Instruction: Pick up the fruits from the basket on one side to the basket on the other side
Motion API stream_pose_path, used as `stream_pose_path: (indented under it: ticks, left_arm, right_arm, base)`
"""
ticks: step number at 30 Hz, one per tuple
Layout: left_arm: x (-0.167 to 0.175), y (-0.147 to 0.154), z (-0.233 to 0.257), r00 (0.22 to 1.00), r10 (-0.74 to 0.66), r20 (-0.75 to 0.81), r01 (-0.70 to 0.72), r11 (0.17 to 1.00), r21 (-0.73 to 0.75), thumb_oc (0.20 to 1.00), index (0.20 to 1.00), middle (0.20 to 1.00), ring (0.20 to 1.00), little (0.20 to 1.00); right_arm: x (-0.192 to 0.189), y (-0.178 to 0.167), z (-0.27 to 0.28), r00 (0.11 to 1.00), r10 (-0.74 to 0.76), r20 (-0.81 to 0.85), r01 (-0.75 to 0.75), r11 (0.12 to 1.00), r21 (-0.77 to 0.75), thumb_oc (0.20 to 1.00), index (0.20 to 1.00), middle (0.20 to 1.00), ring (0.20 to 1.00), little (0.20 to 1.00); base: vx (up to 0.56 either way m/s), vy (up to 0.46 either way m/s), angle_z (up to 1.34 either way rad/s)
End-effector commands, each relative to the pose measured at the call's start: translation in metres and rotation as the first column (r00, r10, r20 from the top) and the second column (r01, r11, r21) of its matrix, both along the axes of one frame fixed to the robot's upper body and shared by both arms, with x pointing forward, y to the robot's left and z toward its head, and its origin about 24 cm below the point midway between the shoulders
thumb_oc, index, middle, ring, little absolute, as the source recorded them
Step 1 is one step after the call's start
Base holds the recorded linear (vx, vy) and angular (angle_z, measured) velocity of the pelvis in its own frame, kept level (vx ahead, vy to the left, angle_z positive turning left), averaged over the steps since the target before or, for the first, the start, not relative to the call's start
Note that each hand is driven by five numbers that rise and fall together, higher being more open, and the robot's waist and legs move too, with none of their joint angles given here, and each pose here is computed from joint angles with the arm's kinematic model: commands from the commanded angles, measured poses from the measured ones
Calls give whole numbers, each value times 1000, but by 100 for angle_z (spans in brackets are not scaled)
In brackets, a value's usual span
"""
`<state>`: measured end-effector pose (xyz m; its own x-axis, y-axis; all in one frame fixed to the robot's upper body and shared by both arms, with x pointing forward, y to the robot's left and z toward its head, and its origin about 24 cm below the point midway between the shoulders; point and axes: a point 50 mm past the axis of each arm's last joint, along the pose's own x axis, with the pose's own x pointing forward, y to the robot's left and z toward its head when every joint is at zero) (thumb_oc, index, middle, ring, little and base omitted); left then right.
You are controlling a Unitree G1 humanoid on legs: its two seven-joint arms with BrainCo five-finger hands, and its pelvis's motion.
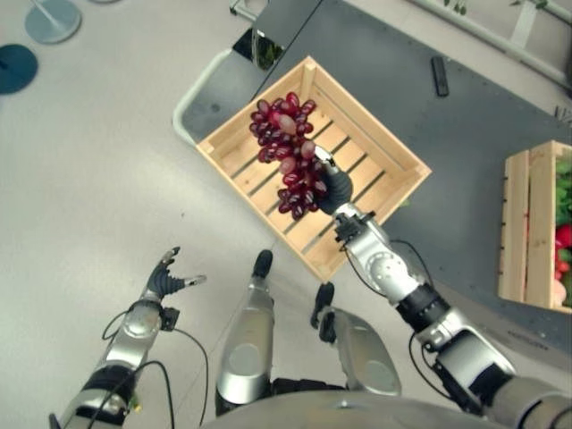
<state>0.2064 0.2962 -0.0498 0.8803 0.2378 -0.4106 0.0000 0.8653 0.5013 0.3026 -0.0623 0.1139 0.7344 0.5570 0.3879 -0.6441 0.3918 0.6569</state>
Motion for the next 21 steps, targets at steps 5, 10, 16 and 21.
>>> stream_pose_path:
  ticks: [5, 10, 16, 21]
  left_arm:
    - [-5, -7, 24, 988, -117, 106, 127, 987, -99, 1000, 1000, 1000, 1000, 1000]
    - [-1, -17, 44, 967, -171, 189, 223, 928, -299, 1000, 1000, 1000, 1000, 1000]
    - [7, -43, 64, 943, -174, 282, 319, 707, -631, 1000, 1000, 1000, 1000, 1000]
    - [13, -68, 80, 919, -226, 323, 395, 510, -765, 1000, 1000, 1000, 1000, 1000]
  right_arm:
    - [-13, -12, 26, 988, 16, 155, -28, 997, 77, 200, 200, 200, 200, 200]
    - [-12, -32, 21, 987, -18, 161, 19, 1000, -7, 200, 200, 200, 200, 200]
    - [-11, -54, 15, 987, -54, 152, 72, 991, -113, 200, 200, 200, 200, 200]
    - [-12, -60, 18, 986, -43, 160, 65, 988, -137, 200, 200, 200, 200, 200]
  base:
    - [42, 4, 2]
    - [50, -1, 7]
    - [84, 4, 5]
    - [103, -13, 5]
